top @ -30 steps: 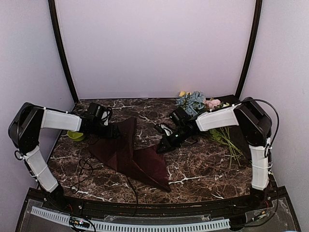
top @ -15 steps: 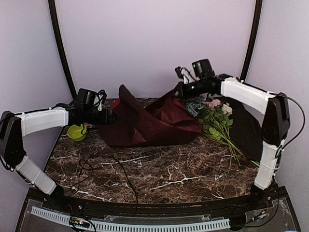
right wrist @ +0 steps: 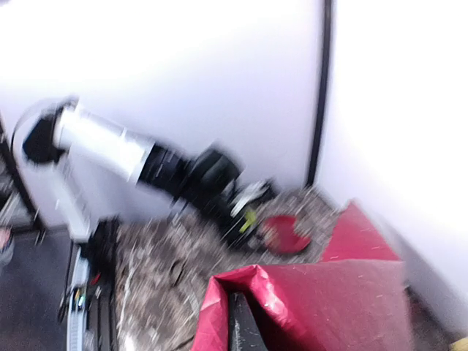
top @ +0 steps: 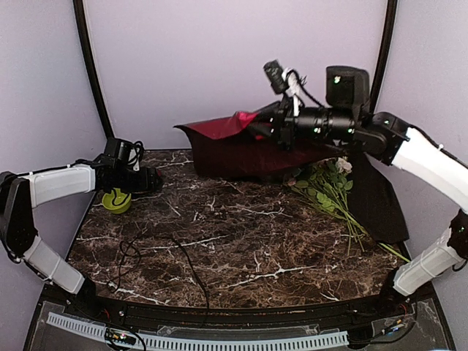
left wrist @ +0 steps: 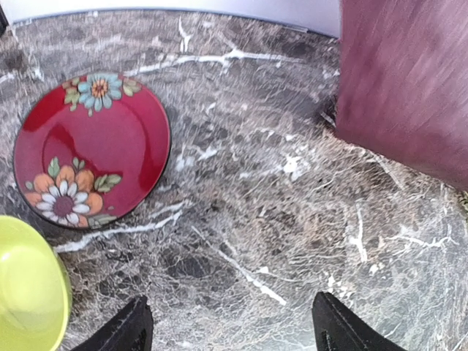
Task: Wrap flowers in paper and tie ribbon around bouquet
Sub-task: Unfold the folded wrapping paper at the center of the board.
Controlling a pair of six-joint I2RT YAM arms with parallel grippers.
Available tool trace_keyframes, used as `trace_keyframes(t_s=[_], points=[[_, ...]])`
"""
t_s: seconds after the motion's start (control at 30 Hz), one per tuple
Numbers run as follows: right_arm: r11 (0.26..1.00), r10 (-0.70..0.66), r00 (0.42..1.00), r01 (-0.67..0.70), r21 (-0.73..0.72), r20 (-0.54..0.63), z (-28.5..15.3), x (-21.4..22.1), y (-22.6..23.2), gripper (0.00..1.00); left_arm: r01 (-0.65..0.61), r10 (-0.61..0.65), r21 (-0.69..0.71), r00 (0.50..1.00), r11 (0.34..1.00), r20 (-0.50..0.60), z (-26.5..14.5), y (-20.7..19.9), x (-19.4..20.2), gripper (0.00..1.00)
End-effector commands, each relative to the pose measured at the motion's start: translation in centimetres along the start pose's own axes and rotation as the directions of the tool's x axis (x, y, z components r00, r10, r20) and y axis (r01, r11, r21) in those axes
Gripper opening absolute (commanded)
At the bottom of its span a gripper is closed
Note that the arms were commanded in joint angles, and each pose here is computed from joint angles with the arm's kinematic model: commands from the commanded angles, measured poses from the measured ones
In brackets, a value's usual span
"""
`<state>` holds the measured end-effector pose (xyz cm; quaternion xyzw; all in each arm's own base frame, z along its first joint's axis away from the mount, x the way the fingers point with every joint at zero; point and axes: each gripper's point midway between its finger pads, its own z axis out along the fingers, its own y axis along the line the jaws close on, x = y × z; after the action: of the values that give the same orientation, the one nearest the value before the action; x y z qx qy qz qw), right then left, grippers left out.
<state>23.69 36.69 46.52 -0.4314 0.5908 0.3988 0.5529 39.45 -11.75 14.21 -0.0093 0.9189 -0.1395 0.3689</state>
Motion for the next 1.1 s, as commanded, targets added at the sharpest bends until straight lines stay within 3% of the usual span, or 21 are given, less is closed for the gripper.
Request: trace_keyframes(t_s=[0.0, 0.27, 0.47, 0.63, 0.97, 1.07], points=[[0.987, 0.006, 0.98, -0.038, -0.158, -0.199, 3.2, 10.2, 4.4, 0.0, 0.046, -0.048, -0.025, 0.995, 0.999, -0.083, 1.3, 1.3, 2.5, 0.77], [0.953, 0.116, 0.896, -0.222, -0.206, -0.428, 7.0, 22.6, 9.2, 0.0, 0.094, -0.095, -0.012, 0.99, 0.996, -0.108, 1.4, 1.7, 3.4, 0.77], [0.918, 0.009, 0.828, -0.229, -0.324, -0.56, 9.6, 29.4, 14.7, 0.0, 0.199, -0.163, 0.201, 0.97, 0.959, -0.183, 1.2, -1.8, 5.8, 0.81], [0.918, -0.001, 0.805, -0.234, -0.319, -0.593, 10.1, 31.8, 14.8, 0.0, 0.288, -0.222, 0.325, 0.949, 0.901, -0.225, 0.8, -3.6, 8.2, 0.89], [0.89, -0.012, 0.777, -0.278, -0.361, -0.63, 9.9, 33.5, 15.9, 0.0, 0.25, -0.277, 0.406, 0.961, 0.879, 0.009, -4.3, -4.3, 4.1, 0.85], [0.887, -0.021, 0.779, -0.275, -0.372, -0.626, 9.7, 33.2, 16.0, 0.0, 0.282, -0.321, 0.434, 0.947, 0.856, 0.018, -4.9, -4.4, 4.1, 0.86]])
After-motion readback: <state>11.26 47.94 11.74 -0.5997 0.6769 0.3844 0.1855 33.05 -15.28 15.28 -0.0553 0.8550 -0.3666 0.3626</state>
